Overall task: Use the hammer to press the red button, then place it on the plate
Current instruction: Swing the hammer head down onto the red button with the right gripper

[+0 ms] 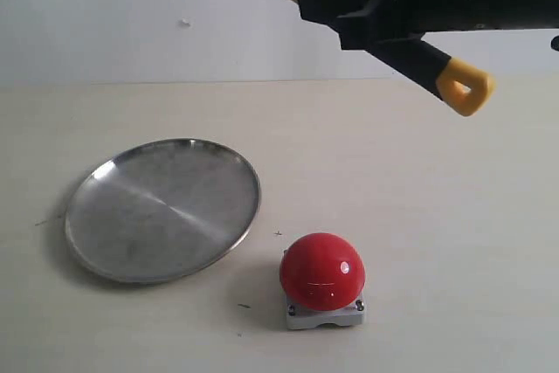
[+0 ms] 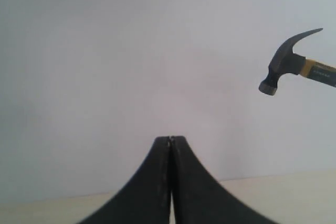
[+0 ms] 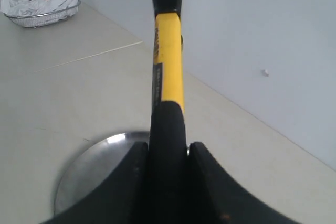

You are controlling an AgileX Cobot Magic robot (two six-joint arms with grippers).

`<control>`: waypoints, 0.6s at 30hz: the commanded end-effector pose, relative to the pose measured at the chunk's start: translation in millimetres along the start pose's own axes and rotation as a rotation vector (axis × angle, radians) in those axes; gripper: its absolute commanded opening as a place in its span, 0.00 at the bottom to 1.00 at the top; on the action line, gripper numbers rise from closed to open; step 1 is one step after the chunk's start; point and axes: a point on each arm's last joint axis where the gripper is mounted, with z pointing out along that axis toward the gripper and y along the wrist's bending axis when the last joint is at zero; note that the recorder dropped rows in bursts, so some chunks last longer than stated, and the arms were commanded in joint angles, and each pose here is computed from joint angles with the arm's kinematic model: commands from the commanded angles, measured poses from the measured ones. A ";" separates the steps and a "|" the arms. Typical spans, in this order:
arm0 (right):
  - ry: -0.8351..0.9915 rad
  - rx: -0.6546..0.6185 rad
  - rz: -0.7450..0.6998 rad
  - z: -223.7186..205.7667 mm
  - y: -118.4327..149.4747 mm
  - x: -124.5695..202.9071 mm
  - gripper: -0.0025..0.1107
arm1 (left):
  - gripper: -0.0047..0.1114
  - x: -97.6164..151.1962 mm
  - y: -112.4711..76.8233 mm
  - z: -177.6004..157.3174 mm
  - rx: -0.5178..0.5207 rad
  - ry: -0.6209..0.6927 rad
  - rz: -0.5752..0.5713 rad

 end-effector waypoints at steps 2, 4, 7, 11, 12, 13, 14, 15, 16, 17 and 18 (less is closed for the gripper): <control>0.030 0.083 0.036 -14.8 3.2 -1.8 0.02 | 0.04 19.2 1.9 -13.8 0.006 0.019 -0.004; 0.033 0.170 0.048 -25.4 3.4 3.8 0.02 | 0.04 22.5 2.4 -16.0 0.005 0.021 -0.014; 0.026 0.210 0.048 -41.3 12.1 9.4 0.02 | 0.04 22.6 2.2 -17.7 0.010 0.022 -0.027; 0.030 0.148 0.072 -58.4 32.5 17.7 0.02 | 0.04 26.3 0.1 -19.4 0.036 0.063 -0.023; 0.029 0.139 0.091 -62.5 36.6 18.7 0.02 | 0.04 27.1 -0.3 -19.7 0.041 0.073 -0.021; 0.037 0.138 0.098 -66.3 40.0 21.2 0.02 | 0.04 28.7 -1.0 -19.8 0.048 0.090 -0.021; 0.050 0.140 0.099 -70.2 42.9 24.4 0.02 | 0.04 30.4 -1.8 -20.0 0.057 0.109 -0.011; 0.057 0.144 0.112 -72.7 45.1 28.6 0.02 | 0.04 31.8 -2.4 -20.2 0.064 0.125 -0.006; 0.057 0.151 0.126 -76.1 47.5 32.4 0.02 | 0.04 33.2 -3.1 -20.5 0.071 0.140 -0.006; 0.059 0.157 0.130 -79.4 50.1 36.9 0.02 | 0.04 34.3 -3.5 -20.7 0.076 0.152 -0.006; 0.062 0.164 0.132 -81.9 51.9 41.0 0.02 | 0.04 35.4 -4.0 -20.9 0.081 0.164 -0.007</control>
